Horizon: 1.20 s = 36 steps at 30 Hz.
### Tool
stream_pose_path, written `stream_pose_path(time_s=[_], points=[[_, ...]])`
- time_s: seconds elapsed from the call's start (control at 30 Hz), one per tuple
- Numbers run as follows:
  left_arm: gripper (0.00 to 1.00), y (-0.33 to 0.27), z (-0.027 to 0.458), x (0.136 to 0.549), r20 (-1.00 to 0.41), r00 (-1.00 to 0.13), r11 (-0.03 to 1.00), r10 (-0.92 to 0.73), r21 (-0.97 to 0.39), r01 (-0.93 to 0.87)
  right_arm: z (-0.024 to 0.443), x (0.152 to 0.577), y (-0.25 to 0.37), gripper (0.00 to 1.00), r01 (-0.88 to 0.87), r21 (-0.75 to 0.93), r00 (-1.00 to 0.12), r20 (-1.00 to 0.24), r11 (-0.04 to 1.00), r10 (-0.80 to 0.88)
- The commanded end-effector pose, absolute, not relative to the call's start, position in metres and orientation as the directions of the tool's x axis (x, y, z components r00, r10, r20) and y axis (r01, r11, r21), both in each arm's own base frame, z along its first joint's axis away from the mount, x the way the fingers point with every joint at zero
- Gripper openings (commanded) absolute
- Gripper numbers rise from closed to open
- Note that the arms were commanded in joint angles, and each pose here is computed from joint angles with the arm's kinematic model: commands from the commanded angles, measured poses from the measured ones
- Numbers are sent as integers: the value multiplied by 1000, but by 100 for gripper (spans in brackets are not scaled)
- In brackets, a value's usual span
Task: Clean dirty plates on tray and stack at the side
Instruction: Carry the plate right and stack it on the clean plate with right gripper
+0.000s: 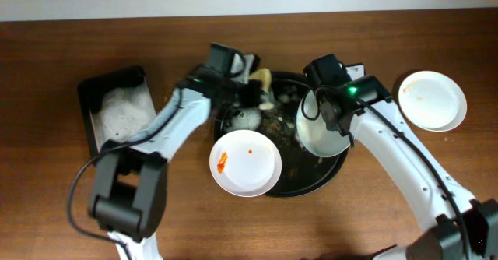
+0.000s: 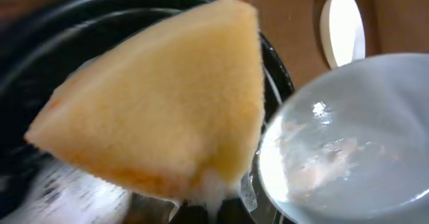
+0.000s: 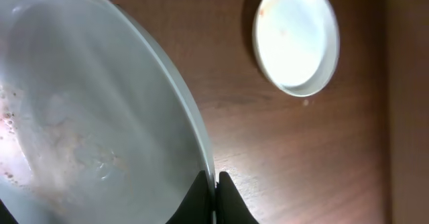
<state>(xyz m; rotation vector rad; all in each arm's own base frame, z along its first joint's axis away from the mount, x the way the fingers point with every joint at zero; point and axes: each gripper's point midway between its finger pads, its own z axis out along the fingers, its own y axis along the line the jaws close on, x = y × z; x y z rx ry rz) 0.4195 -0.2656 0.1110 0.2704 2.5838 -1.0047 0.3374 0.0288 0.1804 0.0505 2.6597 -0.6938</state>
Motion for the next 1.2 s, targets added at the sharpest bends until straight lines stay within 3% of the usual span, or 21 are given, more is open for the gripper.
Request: stream_pose_path(time_s=[0.0, 0.3, 1.17], points=[[0, -247, 101, 411, -373, -922, 769, 102, -558, 311, 209, 338, 27, 4, 138, -583, -888, -430, 801, -160], [0, -234, 77, 396, -330, -931, 806, 155, -503, 312, 259, 334, 64, 4, 122, -806, -774, -442, 579, -453], [0, -234, 76, 395, -324, -933, 807, 155, -503, 309, 259, 332, 66, 4, 109, -814, -773, -431, 571, -466]])
